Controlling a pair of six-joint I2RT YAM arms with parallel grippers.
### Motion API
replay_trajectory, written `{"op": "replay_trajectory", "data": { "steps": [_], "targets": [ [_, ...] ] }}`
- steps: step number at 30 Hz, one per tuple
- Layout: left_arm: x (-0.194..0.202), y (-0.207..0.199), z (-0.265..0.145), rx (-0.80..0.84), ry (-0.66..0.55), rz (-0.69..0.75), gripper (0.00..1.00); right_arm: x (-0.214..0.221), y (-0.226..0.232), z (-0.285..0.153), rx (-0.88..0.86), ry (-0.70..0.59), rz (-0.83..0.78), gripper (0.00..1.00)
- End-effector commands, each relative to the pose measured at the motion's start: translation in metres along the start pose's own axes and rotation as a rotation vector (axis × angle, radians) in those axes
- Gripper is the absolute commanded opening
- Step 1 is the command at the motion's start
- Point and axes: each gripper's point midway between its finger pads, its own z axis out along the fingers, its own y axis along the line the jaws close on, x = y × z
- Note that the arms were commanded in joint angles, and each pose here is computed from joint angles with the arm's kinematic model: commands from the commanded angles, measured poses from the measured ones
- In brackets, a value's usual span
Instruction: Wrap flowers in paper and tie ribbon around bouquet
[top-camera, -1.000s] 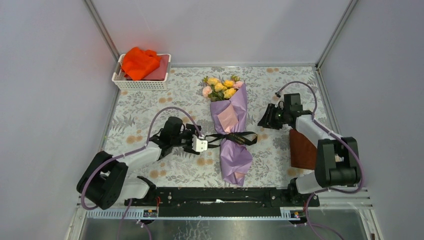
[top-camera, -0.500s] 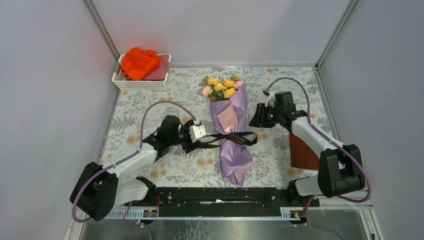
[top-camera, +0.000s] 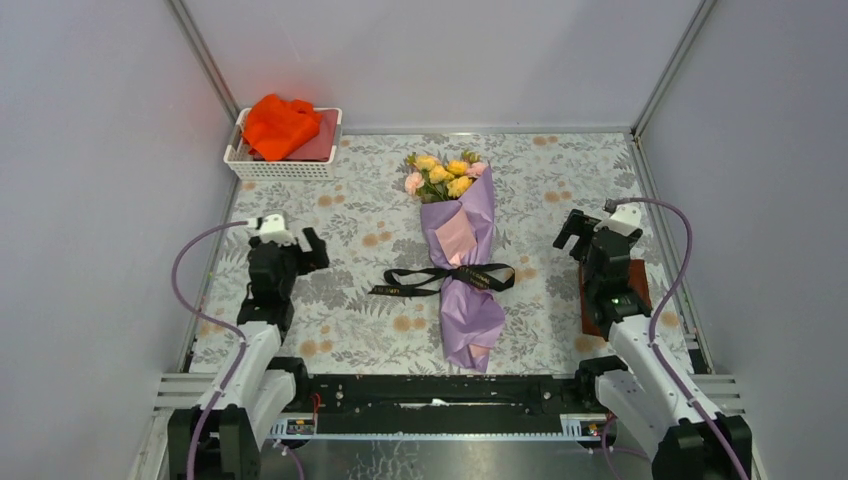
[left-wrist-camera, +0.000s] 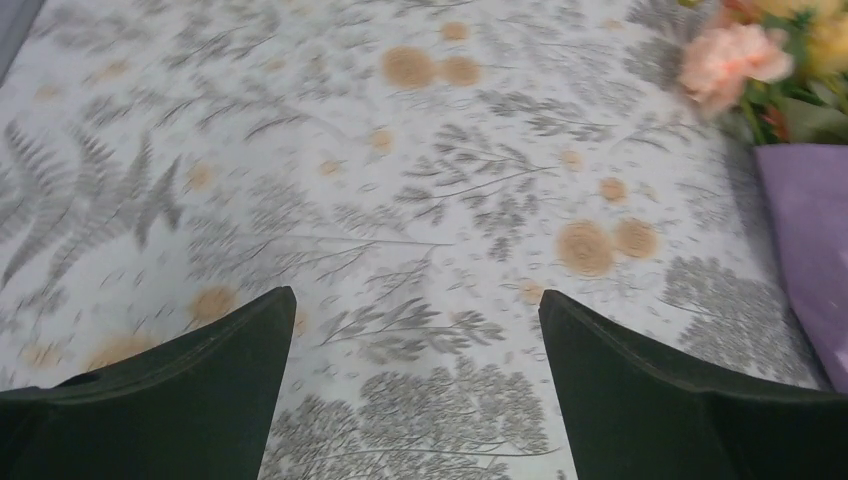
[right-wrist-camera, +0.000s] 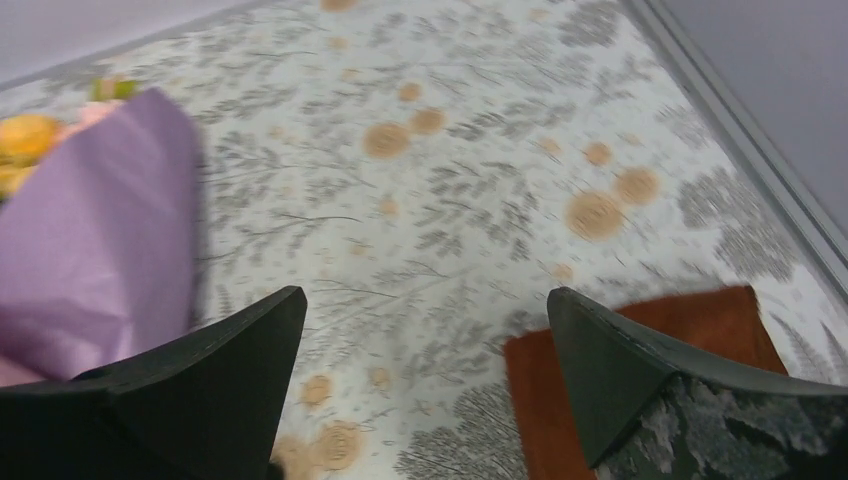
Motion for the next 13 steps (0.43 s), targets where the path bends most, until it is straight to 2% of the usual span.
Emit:
{"op": "replay_trajectory", "data": {
  "steps": [1, 5, 10, 13],
  "targets": [
    [-0.009, 0.050, -0.013, -0.182, -0.130, -0.171, 0.99, -0.012, -0.047, -0.001, 0.272, -0.171, 0.168, 1.00],
    [-0.024, 0.067, -0.021, -0.247, -0.227, -0.147, 0.99, 0.005, -0.057, 0.000, 0.338, -0.131, 0.199, 1.00],
    [-0.023, 0.058, -0.021, -0.191, -0.226, -0.183, 0.99, 0.023, -0.064, -0.002, 0.369, -0.093, 0.194, 0.99],
    [-0.024, 0.058, -0.022, -0.186, -0.240, -0.184, 0.99, 0.026, -0.061, -0.003, 0.331, -0.099, 0.173, 1.00]
  ]
}}
